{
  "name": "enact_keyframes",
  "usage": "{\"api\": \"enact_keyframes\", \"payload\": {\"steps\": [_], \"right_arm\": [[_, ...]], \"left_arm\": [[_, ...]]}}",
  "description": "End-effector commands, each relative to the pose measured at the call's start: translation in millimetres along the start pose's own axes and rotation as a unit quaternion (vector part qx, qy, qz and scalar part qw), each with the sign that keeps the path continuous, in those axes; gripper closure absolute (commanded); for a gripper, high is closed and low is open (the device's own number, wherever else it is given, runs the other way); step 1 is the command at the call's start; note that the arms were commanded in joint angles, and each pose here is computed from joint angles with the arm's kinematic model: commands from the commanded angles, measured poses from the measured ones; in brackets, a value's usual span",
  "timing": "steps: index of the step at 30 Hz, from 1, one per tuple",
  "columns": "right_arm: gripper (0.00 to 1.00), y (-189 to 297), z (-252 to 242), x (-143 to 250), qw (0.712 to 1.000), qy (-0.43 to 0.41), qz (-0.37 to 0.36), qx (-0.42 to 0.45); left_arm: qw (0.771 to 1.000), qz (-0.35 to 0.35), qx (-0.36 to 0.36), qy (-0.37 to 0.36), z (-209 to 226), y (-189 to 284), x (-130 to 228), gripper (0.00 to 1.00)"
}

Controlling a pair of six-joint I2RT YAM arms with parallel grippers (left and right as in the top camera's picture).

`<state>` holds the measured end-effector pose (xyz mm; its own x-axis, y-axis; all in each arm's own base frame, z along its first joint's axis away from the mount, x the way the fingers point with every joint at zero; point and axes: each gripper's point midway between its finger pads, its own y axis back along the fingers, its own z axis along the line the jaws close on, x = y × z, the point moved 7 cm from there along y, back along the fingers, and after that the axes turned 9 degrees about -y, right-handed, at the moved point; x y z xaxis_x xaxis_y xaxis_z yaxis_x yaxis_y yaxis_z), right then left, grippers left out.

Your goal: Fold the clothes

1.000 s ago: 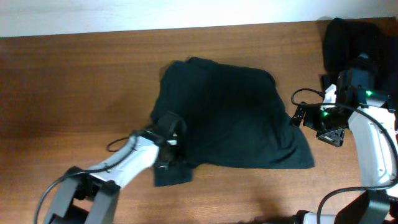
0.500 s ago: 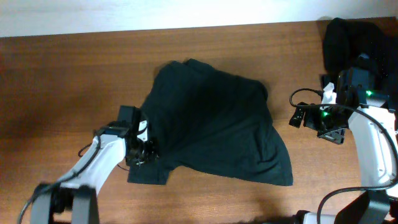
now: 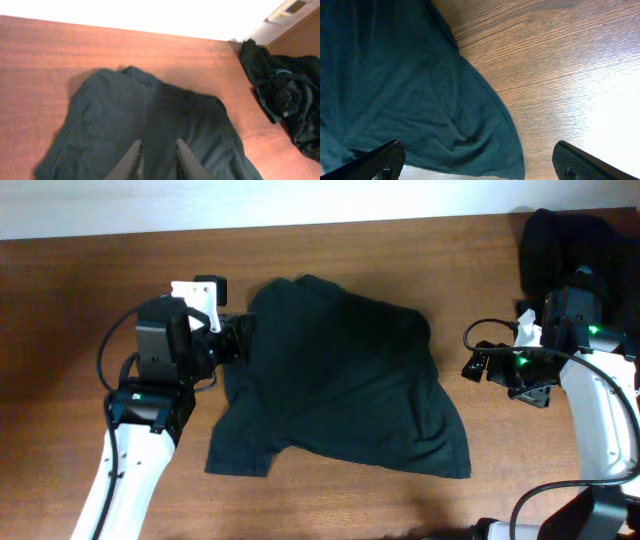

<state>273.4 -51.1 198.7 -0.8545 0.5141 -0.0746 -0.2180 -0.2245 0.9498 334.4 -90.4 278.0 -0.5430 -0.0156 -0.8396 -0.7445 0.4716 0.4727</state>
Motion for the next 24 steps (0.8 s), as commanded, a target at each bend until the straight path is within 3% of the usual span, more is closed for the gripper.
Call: {"api": "enact_keyframes", "payload": {"steps": [1,8,15,24], "right_arm": [[0.01,1,9,0,0.999,0.009,-0.001,-0.033],[0.01,-16,8,-8,0.998,0.011,-0.029,-0.054],[0.01,-60,1,-15,0.992,-0.047,-0.078,-0.085],[0.01,-101,43,-13,0.976,0.055,-0.138,-0.157]], "left_arm": [[1.0,0.007,0.003,-0.007,7,-21,5,0.81],[0.999,-0.006,0.025,-0.025,14,-92,17,0.81],[0.999,0.009,0.02,-0.034,22,-175,34,0.8],[0.999,0.03,-0.027,-0.029,42,-236,15,0.81]]}}
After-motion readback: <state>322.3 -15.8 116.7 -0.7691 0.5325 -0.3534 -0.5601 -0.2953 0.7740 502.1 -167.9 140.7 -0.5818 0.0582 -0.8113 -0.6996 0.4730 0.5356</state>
